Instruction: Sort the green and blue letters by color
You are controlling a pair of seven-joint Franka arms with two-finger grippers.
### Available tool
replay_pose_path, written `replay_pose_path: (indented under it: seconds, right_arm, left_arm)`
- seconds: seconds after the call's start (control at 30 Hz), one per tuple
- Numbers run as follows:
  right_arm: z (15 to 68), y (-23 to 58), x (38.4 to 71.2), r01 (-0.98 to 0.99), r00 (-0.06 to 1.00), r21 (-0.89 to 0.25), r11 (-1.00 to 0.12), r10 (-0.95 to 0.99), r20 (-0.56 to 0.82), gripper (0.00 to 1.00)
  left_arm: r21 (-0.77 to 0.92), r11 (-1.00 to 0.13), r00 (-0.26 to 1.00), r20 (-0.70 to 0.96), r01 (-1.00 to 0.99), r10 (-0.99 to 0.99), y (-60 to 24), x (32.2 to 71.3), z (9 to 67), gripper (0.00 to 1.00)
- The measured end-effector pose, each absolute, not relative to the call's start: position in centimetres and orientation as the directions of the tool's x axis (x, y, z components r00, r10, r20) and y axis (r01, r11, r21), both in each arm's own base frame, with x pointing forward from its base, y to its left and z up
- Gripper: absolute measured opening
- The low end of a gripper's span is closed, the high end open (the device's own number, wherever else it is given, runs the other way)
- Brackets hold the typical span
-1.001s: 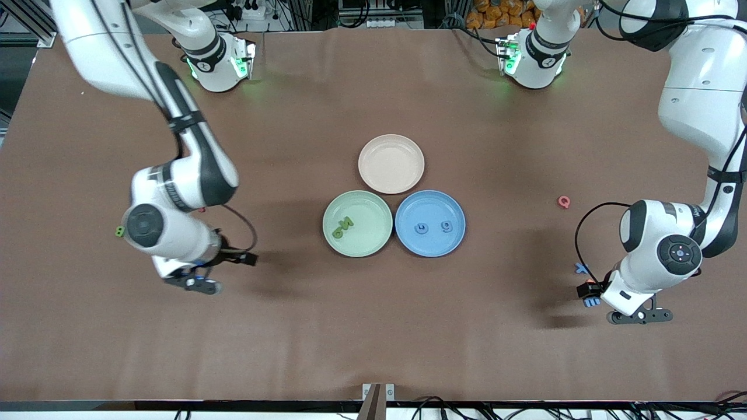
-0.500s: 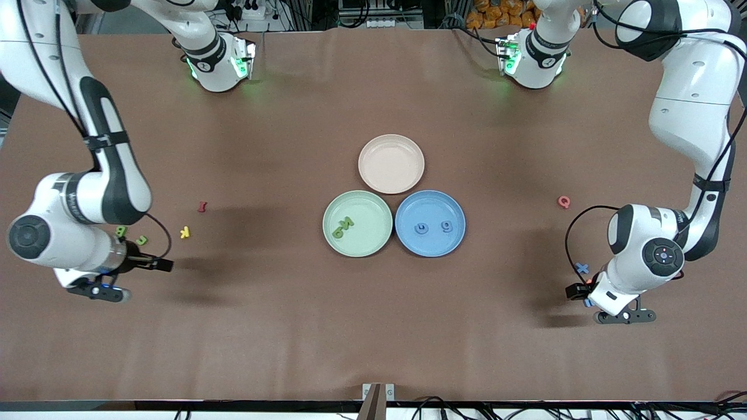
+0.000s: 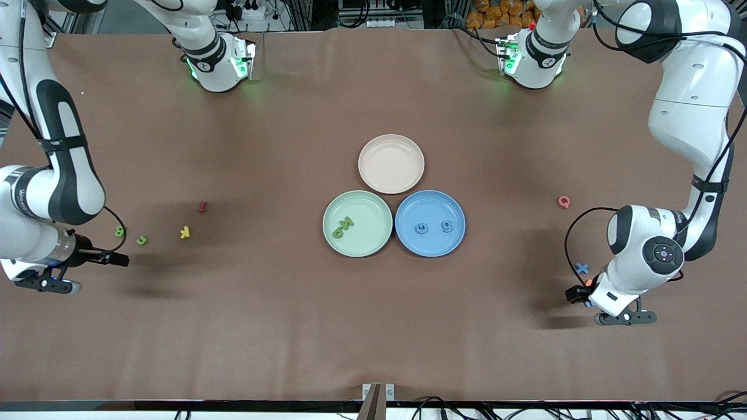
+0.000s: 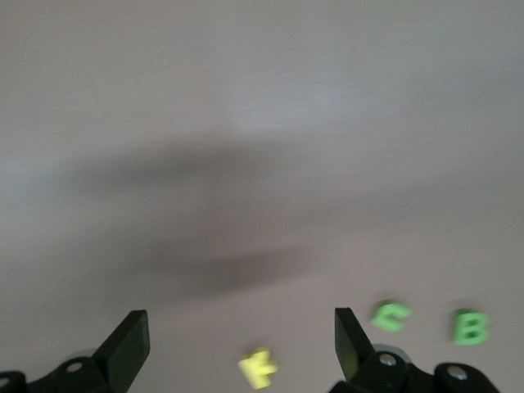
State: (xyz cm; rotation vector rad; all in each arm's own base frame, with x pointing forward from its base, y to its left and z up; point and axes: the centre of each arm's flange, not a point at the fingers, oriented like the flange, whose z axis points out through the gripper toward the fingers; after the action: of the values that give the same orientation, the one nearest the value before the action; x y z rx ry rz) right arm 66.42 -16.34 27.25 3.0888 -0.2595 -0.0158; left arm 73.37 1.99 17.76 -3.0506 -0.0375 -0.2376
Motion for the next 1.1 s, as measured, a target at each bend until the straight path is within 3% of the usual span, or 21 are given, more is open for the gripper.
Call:
replay_pose_path:
  seconds: [0.4, 0.77, 1.1]
  right_arm:
    - [23.1, -16.3, 64.5, -0.159, 0.986, 0.041, -0.986, -0.157, 0.048, 1.0]
    - [20.5, -15.2, 61.9, -0.15, 0.987, 0.033, -0.988, -0.147, 0.063, 1.0]
    - [18.7, -14.3, 59.2, -0.144, 0.988, 0.028, -0.989, -0.142, 0.062, 1.0]
  left_arm:
    - [-0.076, -0.997, 0.988, 0.151, 0.033, 0.021, 2.2, 73.3, 17.1, 0.98]
    - [-0.076, -0.996, 0.986, 0.166, 0.038, 0.025, 2.4, 73.7, 17.8, 0.43]
    - [-0.077, -0.996, 0.984, 0.174, 0.041, 0.028, 2.6, 73.9, 18.2, 0.41]
